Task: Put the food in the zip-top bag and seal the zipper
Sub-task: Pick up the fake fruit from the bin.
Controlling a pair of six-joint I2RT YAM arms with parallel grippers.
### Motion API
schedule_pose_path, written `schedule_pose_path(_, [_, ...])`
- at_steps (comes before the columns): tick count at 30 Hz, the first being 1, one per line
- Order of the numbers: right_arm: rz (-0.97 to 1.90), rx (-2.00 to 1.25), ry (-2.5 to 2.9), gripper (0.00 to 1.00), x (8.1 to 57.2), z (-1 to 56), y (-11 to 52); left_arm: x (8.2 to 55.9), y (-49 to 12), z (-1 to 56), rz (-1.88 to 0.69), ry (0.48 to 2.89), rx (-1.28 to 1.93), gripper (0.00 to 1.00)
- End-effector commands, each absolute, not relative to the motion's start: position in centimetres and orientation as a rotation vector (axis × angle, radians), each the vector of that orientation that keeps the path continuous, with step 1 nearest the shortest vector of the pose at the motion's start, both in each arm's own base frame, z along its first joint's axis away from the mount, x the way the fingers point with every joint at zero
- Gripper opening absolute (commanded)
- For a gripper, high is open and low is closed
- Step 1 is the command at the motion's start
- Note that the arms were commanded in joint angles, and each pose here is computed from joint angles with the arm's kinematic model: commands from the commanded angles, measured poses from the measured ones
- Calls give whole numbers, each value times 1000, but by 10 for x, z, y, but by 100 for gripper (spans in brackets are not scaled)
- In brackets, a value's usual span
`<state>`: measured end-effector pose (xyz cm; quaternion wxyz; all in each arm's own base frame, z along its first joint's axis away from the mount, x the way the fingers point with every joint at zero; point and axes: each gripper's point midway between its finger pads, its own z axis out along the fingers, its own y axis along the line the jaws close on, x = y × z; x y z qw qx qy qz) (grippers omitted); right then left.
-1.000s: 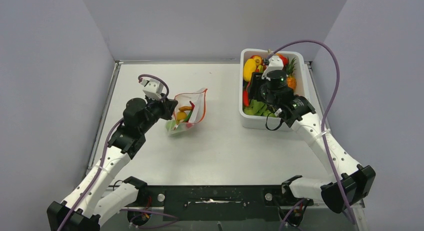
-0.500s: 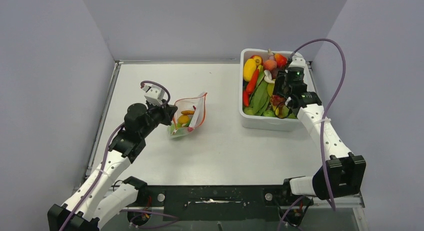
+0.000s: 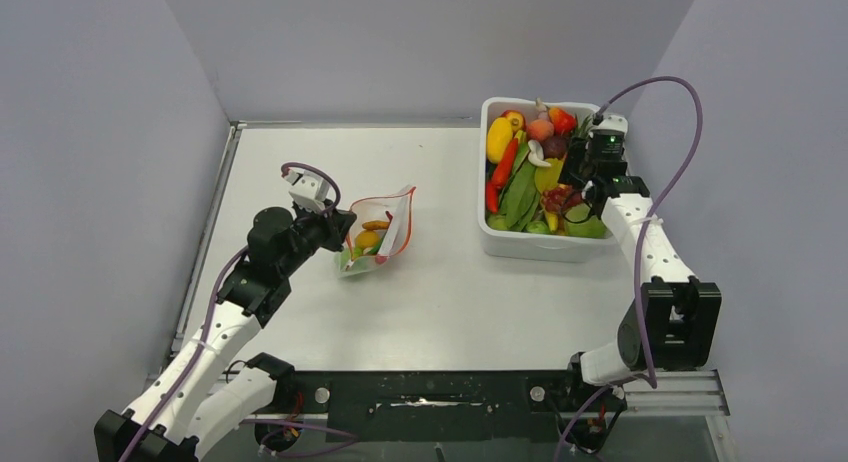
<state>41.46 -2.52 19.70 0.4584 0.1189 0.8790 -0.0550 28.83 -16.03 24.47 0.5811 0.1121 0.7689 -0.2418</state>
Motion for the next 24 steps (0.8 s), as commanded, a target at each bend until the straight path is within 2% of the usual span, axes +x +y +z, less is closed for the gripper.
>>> schedule_pose_path(1, [-6,200,2041,53,453,226,-10,290,-161,268,-570,1714,278,0])
schedule_pose_path(6, [26,188,2059,61,472,220,-9,288,-157,269,-557,1706,271,0])
schedule_pose_path(10, [-18,257,2103,62,475,209,-20,288,-157,270,-553,1704,270,0])
schedule_pose_path(14, [-81,502,2107,62,462,204,-40,288,-158,271,-557,1703,274,0])
schedule_pose_path(24, [-3,1023,1924,62,437,195,-55,287,-158,273,-565,1695,277,0])
